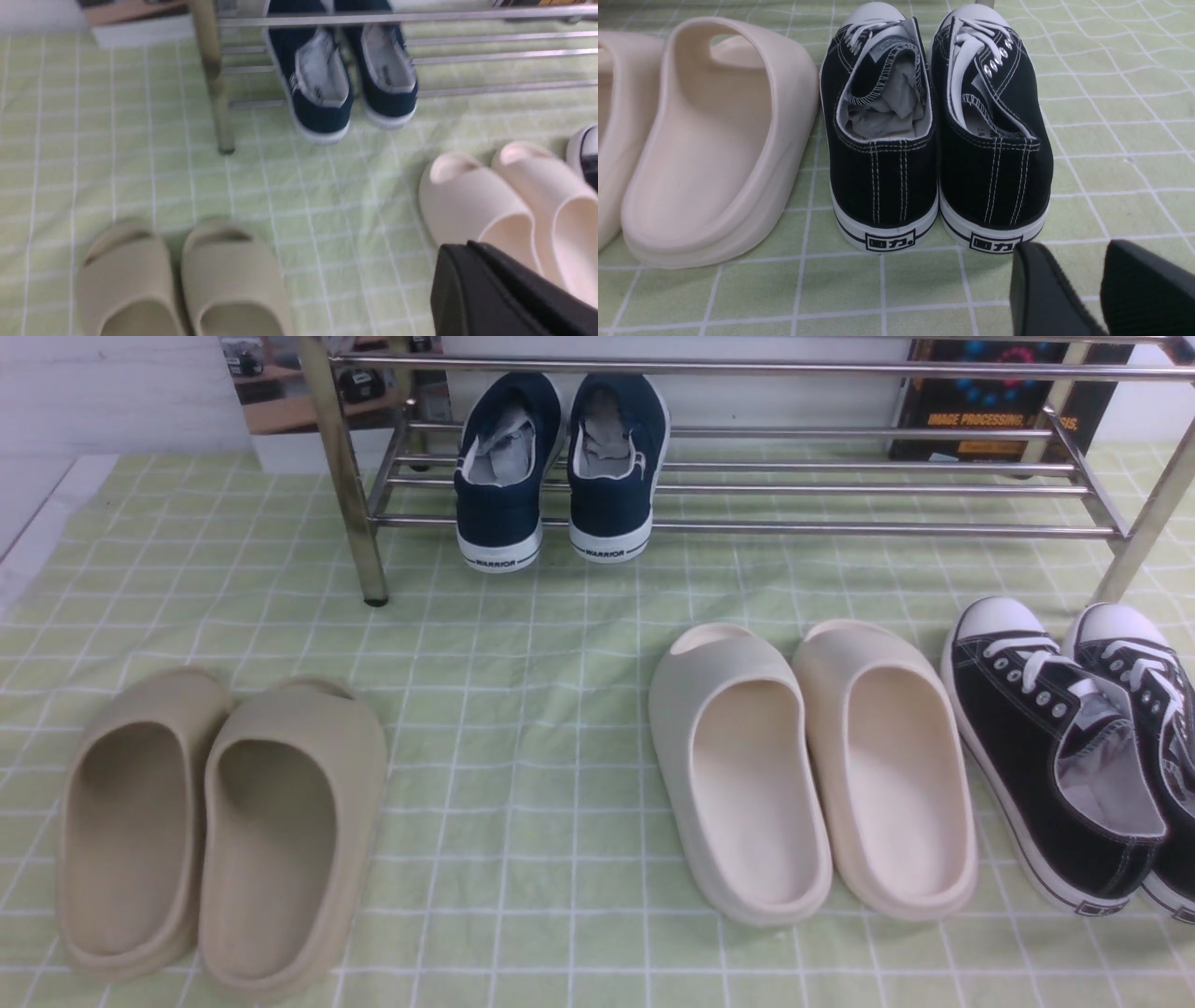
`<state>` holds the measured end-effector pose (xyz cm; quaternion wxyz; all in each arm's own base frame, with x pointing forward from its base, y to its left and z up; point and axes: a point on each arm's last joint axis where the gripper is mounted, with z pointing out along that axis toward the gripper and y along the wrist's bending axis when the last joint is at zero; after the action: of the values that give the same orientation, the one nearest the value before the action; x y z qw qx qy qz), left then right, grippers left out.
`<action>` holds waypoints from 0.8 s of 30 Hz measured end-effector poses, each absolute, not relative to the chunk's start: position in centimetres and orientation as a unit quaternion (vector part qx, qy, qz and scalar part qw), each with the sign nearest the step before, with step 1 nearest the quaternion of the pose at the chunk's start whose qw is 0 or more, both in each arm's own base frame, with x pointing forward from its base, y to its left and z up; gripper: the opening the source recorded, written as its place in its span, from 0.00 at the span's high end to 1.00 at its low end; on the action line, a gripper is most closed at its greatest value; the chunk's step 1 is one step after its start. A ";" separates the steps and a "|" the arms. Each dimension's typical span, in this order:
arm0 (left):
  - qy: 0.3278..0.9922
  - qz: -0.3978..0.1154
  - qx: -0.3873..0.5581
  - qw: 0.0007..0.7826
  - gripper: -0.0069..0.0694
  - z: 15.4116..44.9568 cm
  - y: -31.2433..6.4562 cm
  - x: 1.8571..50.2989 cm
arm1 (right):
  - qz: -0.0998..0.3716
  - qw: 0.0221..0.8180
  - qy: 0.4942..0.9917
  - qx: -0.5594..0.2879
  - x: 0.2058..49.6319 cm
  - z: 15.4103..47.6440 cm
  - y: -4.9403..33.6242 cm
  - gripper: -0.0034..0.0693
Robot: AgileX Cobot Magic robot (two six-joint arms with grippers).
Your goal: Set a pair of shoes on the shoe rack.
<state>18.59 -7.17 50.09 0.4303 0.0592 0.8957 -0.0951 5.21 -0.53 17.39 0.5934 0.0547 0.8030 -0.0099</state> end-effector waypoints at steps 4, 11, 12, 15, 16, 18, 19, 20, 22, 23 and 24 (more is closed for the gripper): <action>0.907 -0.096 0.041 0.408 0.93 46.1 -5.1 14.0 | -0.010 0.593 0.803 0.055 5.2 17.4 -0.5 0.62; 0.904 -0.131 -0.016 0.406 0.93 37.7 -2.5 7.8 | -0.010 0.593 0.803 0.055 5.2 17.4 -0.5 0.62; 0.908 -0.130 -0.019 0.397 0.93 36.3 -2.3 7.4 | -0.010 0.593 0.803 0.055 5.2 17.4 -0.5 0.62; 0.915 -0.134 -0.023 0.381 0.93 34.3 -2.2 6.7 | -0.010 0.593 0.803 0.055 5.2 17.4 -0.5 0.62; 0.917 -0.133 -0.023 0.376 0.93 33.9 -2.2 6.6 | -0.010 0.593 0.803 0.055 5.2 17.4 -0.5 0.62; 0.919 -0.129 -0.024 0.371 0.93 33.5 -2.1 6.4 | -0.010 0.593 0.803 0.055 5.2 17.4 -0.5 0.62; 0.920 -0.126 -0.024 0.371 0.93 33.5 -2.0 6.4 | -0.010 0.593 0.803 0.055 5.2 17.4 -0.5 0.62; 0.920 -0.121 -0.021 0.372 0.93 33.5 -1.9 6.4 | -0.010 0.593 0.803 0.055 5.2 17.4 -0.5 0.62; 0.920 -0.114 -0.014 0.375 0.93 33.5 -1.9 6.4 | -0.010 0.593 0.803 0.055 5.2 17.4 -0.5 0.62; 0.919 -0.107 -0.006 0.380 0.93 33.5 -1.8 6.5 | -0.010 0.593 0.803 0.055 5.2 17.4 -0.5 0.62; 0.916 -0.100 0.004 0.387 0.93 33.6 -1.8 6.6 | -0.010 0.593 0.803 0.055 5.2 17.4 -0.5 0.62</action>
<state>6.58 -1.76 33.58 0.3874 0.0041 0.9164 -0.1002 5.21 -0.53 17.39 0.5934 0.0547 0.8030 -0.0099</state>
